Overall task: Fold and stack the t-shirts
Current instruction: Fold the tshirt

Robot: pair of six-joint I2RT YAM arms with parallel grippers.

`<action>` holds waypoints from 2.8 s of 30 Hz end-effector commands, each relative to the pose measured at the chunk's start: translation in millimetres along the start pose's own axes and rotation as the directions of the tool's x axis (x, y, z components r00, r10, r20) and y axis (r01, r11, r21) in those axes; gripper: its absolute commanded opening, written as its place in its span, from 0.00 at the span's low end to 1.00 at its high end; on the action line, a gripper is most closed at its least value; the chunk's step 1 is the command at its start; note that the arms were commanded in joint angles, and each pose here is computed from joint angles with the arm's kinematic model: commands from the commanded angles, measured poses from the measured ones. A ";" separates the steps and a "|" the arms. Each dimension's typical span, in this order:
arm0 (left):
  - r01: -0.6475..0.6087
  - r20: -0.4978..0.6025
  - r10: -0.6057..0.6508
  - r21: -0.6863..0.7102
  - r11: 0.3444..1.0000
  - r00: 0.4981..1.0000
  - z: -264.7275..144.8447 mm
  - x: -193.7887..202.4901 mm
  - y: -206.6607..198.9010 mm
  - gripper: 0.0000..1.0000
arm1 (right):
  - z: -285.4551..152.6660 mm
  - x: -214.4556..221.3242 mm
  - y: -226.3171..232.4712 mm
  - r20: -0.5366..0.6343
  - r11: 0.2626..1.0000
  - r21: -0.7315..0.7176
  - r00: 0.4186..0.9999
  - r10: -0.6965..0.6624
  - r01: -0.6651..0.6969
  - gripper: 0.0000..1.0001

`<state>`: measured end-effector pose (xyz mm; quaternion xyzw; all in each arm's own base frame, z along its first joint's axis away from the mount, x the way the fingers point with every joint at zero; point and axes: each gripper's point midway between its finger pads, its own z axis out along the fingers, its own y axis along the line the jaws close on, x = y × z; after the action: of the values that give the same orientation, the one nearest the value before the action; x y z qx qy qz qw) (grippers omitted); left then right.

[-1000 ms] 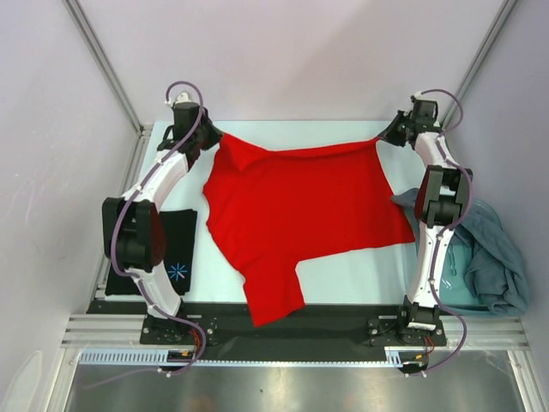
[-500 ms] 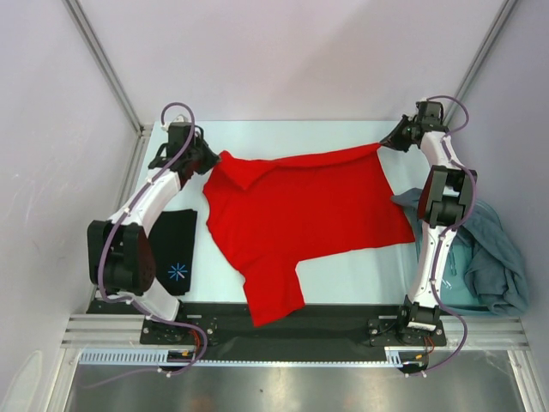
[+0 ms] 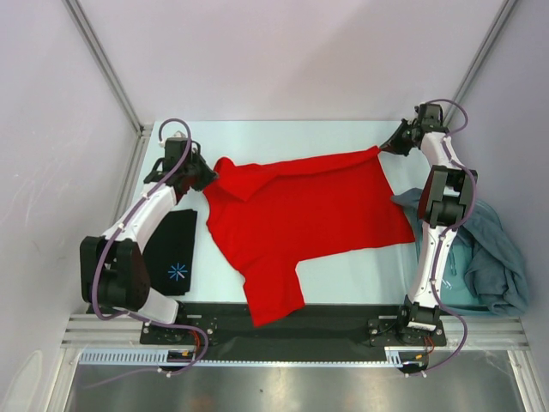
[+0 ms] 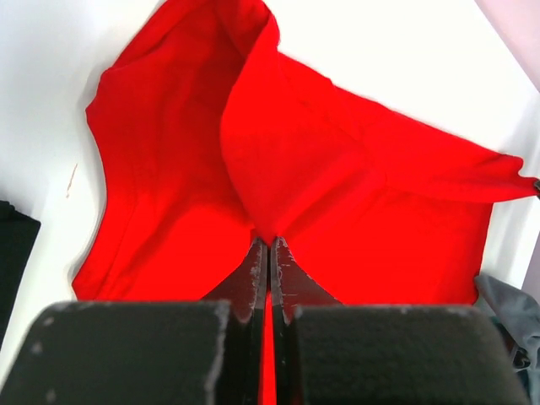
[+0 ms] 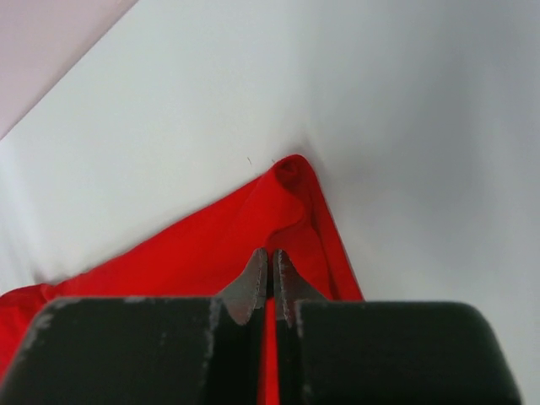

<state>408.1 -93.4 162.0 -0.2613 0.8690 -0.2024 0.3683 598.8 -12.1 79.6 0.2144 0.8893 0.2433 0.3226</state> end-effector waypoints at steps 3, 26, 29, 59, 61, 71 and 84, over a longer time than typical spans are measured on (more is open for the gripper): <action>0.028 0.004 -0.029 0.027 0.999 1.000 -10.2 -0.7 -1.8 0.00 | -24.2 -12.1 11.3 0.035 0.999 0.003 0.999 -0.034 0.034 0.00; 0.070 -0.109 -0.071 -0.018 0.997 0.991 -14.5 47.9 29.7 0.00 | -15.6 -1.0 -8.9 0.000 0.998 0.064 1.000 -0.025 0.025 0.00; 0.070 -0.115 -0.073 -0.029 0.997 0.991 -13.6 52.3 34.4 0.00 | -14.3 -0.4 -9.9 -0.003 0.998 0.065 1.000 -0.026 0.026 0.01; 0.180 -0.177 -0.183 -0.033 0.983 0.967 -36.0 79.8 33.7 0.00 | -10.9 3.1 -16.4 -0.018 0.996 0.081 0.999 -0.027 0.028 0.04; 0.204 -0.177 -0.207 -0.039 0.978 0.962 -38.0 82.7 35.4 0.00 | -9.1 5.2 -17.9 -0.025 0.996 0.081 0.999 -0.025 0.027 0.04; 0.216 -0.194 -0.222 -0.053 0.975 0.956 -39.3 94.7 39.7 0.00 | -6.6 9.0 -23.7 -0.035 0.995 0.101 0.999 -0.019 0.023 0.05; -0.088 -0.084 0.084 -0.047 0.995 0.993 -36.1 44.1 30.1 0.67 | -34.6 -11.8 -15.5 0.051 0.970 0.243 0.998 -0.027 0.014 0.53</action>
<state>314.7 -101.0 109.1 -0.2859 0.8980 -0.2030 0.2658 565.3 -32.5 43.2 0.2500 0.9212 0.1444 0.2608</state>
